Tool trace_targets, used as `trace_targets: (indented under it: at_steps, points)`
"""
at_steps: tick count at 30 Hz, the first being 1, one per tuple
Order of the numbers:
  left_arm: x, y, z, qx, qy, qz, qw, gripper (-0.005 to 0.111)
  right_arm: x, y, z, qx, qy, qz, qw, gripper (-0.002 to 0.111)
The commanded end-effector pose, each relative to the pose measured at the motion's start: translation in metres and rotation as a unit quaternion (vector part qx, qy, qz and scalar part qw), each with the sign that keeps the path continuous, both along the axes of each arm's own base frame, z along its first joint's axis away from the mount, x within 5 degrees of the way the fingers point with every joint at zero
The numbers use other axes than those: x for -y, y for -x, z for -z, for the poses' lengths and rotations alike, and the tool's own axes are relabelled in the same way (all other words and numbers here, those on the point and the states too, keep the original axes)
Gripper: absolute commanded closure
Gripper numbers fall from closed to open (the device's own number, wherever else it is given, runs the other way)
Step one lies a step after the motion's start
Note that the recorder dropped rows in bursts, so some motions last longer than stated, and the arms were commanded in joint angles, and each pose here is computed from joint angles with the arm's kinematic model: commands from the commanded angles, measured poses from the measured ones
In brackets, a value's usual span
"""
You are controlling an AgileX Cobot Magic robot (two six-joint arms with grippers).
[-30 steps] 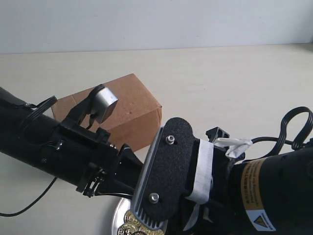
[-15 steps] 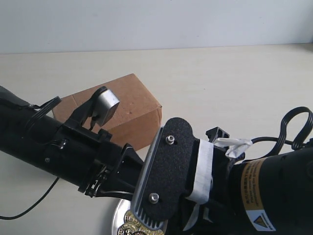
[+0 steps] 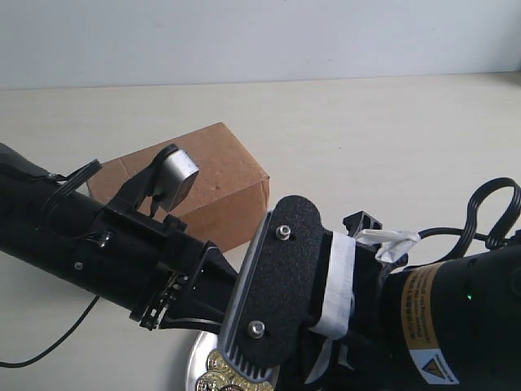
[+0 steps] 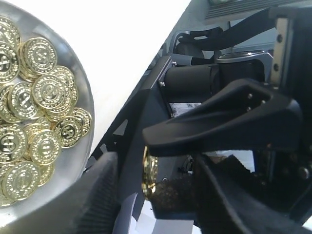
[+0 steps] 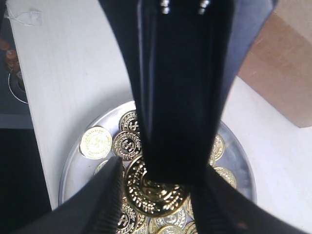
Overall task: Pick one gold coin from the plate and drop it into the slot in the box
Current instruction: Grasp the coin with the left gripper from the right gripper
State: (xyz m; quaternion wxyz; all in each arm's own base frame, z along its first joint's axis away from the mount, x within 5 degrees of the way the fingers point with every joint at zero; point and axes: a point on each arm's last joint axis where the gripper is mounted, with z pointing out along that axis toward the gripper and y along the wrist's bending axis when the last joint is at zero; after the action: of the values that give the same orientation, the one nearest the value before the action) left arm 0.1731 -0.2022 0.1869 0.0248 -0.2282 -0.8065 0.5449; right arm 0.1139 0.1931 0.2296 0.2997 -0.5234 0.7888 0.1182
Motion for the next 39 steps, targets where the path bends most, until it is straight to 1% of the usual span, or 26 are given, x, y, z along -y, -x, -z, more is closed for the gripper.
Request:
trace_targets:
  at_steps: [1,6,11,15,34,35,39]
  points:
    - [0.0023,0.0004,-0.0019,-0.007,0.007,0.0,1.0,0.061,0.0,-0.0001,-0.0021,0.007,-0.002,-0.005,1.0,0.085]
    - [0.0028,0.0009,-0.0019,-0.007,0.008,0.001,1.0,0.061,0.0,-0.0001,-0.0021,0.007,-0.002,-0.005,1.0,0.085]
    - [0.0105,0.0091,-0.0003,-0.003,0.001,0.018,1.0,0.061,0.0,-0.0001,-0.0021,0.007,-0.002,-0.005,1.0,0.085]
    - [0.0111,0.0077,0.002,0.008,-0.009,0.01,1.0,0.061,0.0,-0.0001,-0.0021,0.007,-0.002,-0.005,1.0,0.085]
    - [0.012,0.0084,0.0017,0.005,-0.008,0.01,1.0,0.061,0.0,-0.0001,-0.0021,0.007,-0.002,-0.005,1.0,0.085]
    - [0.012,0.0084,0.0017,0.005,-0.008,0.01,1.0,0.062,0.0,-0.0001,-0.0021,0.007,-0.002,-0.005,1.0,0.085]
    - [0.012,0.0084,0.0017,0.005,-0.008,0.01,1.0,0.079,0.0,-0.0001,-0.0021,0.007,-0.002,-0.005,1.0,0.085]
